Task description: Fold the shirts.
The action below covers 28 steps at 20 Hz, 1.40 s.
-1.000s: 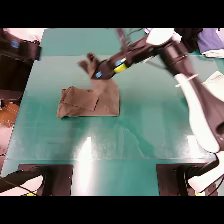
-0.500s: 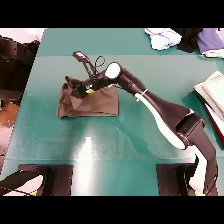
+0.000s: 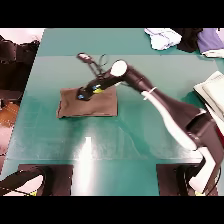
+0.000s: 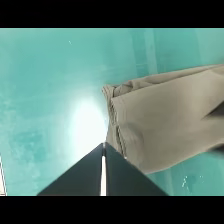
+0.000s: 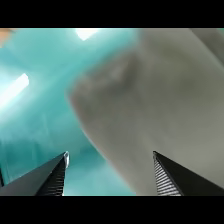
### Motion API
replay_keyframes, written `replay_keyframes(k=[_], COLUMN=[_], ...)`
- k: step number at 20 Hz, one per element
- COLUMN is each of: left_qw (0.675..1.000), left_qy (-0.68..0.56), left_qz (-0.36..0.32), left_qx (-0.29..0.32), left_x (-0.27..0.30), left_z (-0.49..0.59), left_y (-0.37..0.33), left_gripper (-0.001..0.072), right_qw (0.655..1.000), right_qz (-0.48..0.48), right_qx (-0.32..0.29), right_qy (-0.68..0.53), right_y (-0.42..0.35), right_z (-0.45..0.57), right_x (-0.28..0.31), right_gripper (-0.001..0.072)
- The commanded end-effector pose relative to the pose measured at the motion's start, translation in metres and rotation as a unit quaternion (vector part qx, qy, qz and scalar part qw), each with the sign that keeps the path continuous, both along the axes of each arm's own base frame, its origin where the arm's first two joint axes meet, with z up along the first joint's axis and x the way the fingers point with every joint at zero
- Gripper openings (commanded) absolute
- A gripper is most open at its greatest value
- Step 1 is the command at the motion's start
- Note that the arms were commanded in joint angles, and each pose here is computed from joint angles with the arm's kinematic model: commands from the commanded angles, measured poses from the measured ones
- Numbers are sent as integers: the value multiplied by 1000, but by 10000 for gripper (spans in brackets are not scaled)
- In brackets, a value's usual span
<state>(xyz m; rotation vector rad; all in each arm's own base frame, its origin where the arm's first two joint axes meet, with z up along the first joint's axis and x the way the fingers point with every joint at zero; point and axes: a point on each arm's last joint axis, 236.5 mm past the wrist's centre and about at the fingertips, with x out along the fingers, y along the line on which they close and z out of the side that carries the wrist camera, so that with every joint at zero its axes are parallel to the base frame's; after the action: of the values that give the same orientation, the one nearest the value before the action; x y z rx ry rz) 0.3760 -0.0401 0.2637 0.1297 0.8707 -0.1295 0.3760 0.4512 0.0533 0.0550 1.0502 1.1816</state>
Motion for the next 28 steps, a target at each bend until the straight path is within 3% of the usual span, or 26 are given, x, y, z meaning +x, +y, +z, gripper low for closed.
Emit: replay_keyframes(k=[1, 4, 7, 12, 20, 21, 24, 28], left_qw=[1000, 1000, 999, 999, 999, 999, 999, 999], left_qy=[6, 1, -6, 1, 18, 22, 26, 26], left_qz=[-4, -16, -27, -29, -33, -33, -33, -33], left_qx=[-5, -22, -38, -40, -35, -35, -34, -34], left_x=[-2, -1, 1, -1, -7, -9, -10, -10], left_z=[-2, 0, 4, 1, -4, -6, -7, -7], left_y=[-3, -12, -21, -23, -22, -22, -22, -22], left_gripper=[34, 34, 34, 34, 34, 34, 34, 34], right_qw=[990, 961, 934, 915, 932, 934, 947, 966], right_qz=[-83, -205, -257, -249, -222, -225, -201, -174], right_qx=[-64, -62, -6, 57, 80, 80, 77, 93], right_qy=[94, 175, 249, 313, 274, 265, 238, 166], right_y=[-108, -179, -187, -145, -45, -36, -27, -54], right_z=[-32, -67, -87, -106, -107, -107, -106, -55], right_x=[14, 26, 27, 28, 27, 25, 17, 32], right_gripper=[599, 600, 602, 603, 600, 555, 12, 16])
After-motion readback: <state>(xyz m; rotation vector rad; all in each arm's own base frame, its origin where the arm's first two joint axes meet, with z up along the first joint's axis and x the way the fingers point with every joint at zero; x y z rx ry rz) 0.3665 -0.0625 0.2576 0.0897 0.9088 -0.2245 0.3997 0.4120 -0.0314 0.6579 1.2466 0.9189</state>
